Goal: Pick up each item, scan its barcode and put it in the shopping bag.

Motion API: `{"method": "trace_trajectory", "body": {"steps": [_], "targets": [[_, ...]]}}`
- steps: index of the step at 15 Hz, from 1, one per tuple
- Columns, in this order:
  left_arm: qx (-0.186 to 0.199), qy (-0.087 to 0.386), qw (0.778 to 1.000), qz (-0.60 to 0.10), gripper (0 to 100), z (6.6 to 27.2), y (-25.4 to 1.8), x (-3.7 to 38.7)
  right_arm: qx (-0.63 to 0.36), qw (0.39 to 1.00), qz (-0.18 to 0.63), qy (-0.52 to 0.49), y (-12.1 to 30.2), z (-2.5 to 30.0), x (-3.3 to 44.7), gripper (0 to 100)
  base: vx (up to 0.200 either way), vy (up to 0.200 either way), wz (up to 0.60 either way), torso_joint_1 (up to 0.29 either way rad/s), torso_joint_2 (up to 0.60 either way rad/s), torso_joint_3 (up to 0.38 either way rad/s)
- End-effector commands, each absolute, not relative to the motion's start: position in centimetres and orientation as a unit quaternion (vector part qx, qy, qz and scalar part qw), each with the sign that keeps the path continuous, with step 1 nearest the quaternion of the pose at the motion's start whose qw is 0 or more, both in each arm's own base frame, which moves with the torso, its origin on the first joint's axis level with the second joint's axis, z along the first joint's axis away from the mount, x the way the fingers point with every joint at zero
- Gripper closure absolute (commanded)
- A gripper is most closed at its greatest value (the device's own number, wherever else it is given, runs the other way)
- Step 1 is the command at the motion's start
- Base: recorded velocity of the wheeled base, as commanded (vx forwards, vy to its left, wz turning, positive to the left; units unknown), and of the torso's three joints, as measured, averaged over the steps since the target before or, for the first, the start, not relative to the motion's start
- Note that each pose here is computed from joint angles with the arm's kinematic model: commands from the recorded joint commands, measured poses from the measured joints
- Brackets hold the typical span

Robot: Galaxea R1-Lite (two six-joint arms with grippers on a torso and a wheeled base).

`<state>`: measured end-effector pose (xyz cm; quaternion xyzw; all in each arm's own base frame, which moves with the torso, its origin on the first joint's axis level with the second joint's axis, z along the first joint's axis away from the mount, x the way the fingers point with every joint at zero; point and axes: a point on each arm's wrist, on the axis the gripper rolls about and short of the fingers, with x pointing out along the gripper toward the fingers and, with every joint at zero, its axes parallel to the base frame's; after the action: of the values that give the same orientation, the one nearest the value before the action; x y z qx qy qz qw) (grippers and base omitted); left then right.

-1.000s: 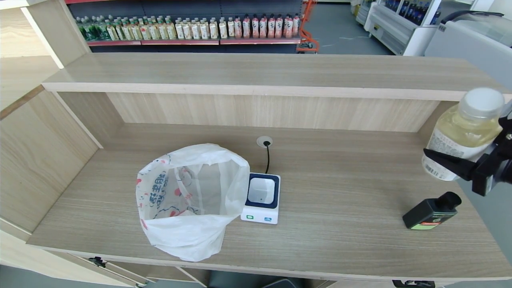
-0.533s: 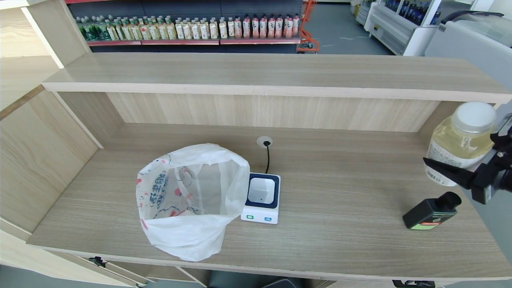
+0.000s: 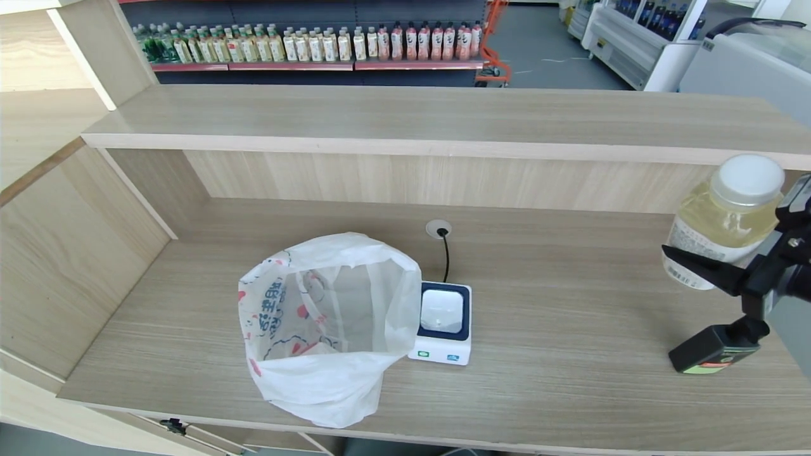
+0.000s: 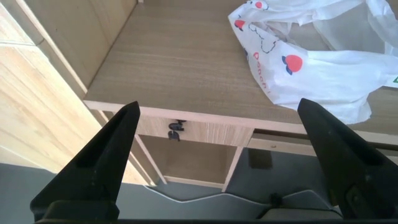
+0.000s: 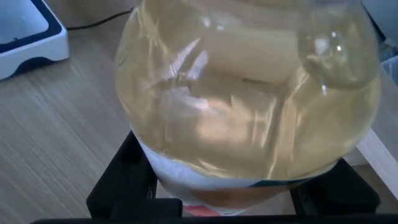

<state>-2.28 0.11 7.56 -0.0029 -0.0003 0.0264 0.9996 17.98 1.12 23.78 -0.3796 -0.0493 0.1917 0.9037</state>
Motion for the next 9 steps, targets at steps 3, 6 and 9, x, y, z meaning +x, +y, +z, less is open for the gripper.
{"method": "trace_trajectory", "body": {"steps": [3, 6, 9], "targets": [[-0.003, -0.001, 1.000, 0.027, 0, 7.6, 0.1, -2.3, -0.375, 0.896, 0.233, -0.056, 2.7, 23.5, 18.4, 100, 0.000, 0.200, 0.00, 0.001, 0.00, 0.002], [-0.003, -0.001, 1.000, 0.027, 0, 7.6, 0.1, -2.3, -0.369, 0.883, 0.281, -0.067, 4.2, 23.1, 19.4, 100, 0.000, 0.200, 0.00, 0.002, 0.00, 0.001], [-0.003, -0.001, 1.000, 0.027, 0, 7.6, 0.1, -2.3, -0.368, 0.872, 0.307, -0.102, 5.0, 22.5, 22.1, 100, 0.000, 0.200, 0.00, 0.005, 0.01, 0.004]]}}
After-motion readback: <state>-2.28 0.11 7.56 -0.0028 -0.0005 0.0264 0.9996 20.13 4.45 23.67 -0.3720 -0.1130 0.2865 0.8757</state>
